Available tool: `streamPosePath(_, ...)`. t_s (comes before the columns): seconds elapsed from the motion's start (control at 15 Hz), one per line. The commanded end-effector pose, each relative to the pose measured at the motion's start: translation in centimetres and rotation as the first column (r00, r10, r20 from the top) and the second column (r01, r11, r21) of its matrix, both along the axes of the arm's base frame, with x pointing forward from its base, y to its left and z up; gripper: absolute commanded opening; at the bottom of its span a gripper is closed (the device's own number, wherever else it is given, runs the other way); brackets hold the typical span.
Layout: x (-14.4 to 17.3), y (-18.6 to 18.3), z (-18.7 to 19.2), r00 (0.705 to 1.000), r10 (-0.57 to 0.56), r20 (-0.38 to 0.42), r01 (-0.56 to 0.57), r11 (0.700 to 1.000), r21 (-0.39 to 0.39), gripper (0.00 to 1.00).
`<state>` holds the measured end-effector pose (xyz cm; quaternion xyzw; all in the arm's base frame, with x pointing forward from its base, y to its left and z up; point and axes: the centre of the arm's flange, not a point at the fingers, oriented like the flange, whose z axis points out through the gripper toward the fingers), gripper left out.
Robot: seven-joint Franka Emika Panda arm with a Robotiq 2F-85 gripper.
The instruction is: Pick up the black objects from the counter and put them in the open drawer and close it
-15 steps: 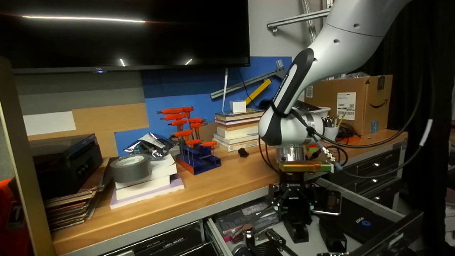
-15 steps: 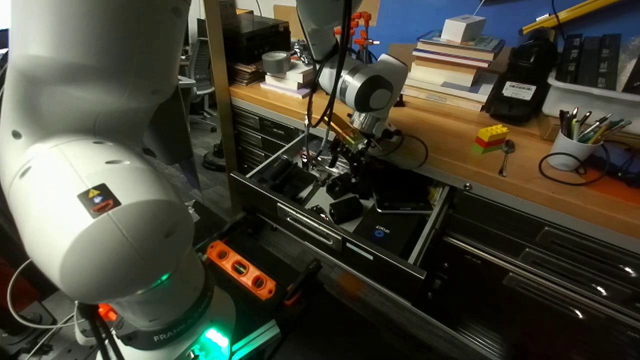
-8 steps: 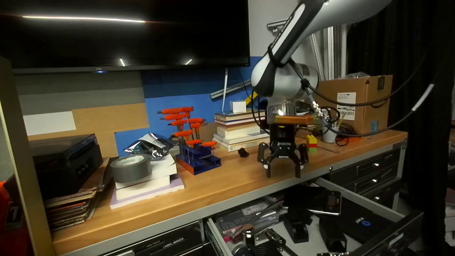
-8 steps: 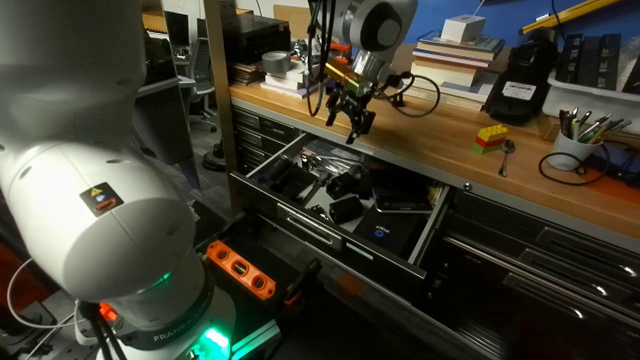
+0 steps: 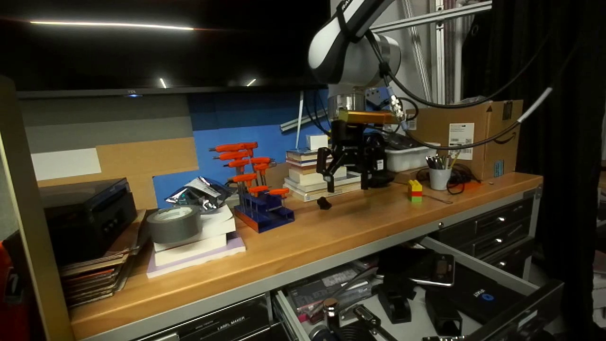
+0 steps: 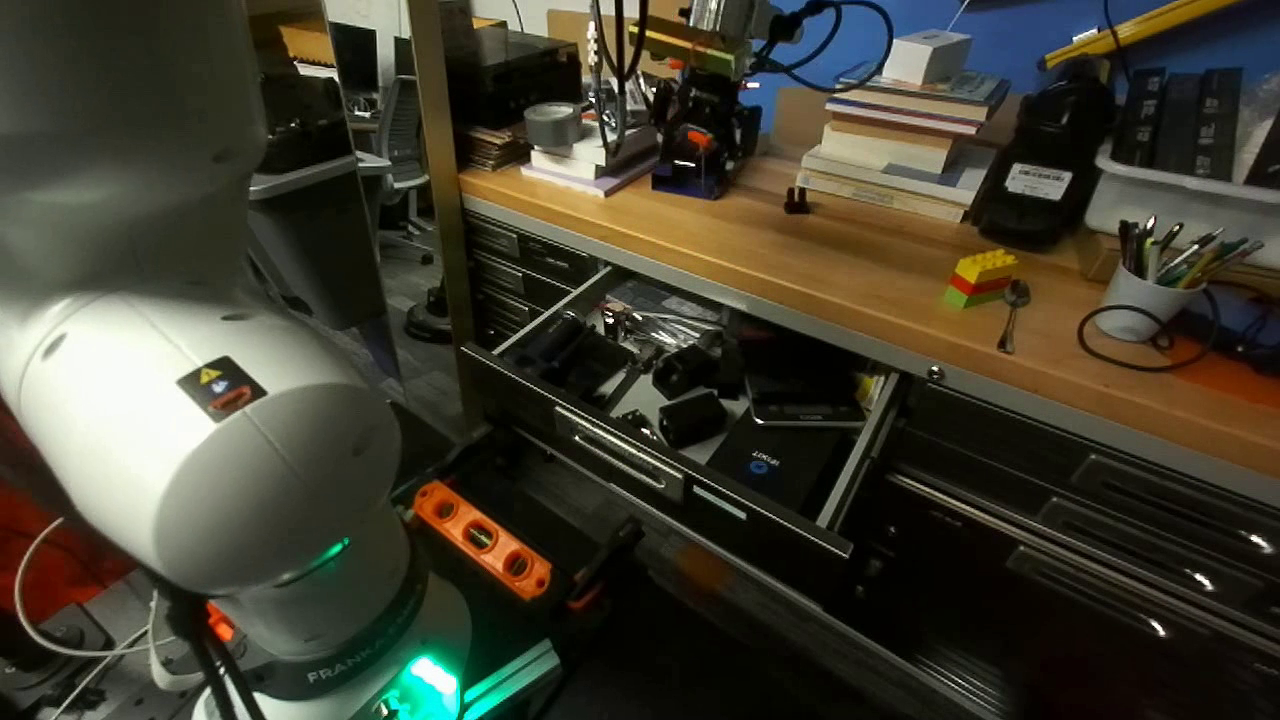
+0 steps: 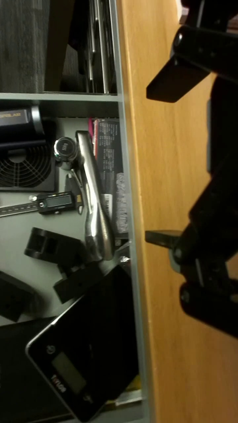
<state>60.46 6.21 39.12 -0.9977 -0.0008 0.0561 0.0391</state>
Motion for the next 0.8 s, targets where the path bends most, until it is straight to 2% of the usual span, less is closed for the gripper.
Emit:
streamPosePath(0.0,4.0,2.3,0.8,0.99,0.084,0.109,-0.084,0.996,-0.009,1.0)
streamPosePath(0.27,7.8,4.9,-0.7,0.979,0.138,0.151,-0.141,0.99,0.01,1.0)
streamPosePath(0.4,9.8,5.9,-1.8,0.975,0.127,0.182,-0.13,0.991,0.004,1.0)
streamPosePath(0.53,11.7,6.3,-2.9,0.969,0.101,0.227,-0.094,0.995,-0.041,1.0)
streamPosePath(0.73,14.7,5.9,-4.5,0.948,0.007,0.319,0.034,0.992,-0.122,1.0)
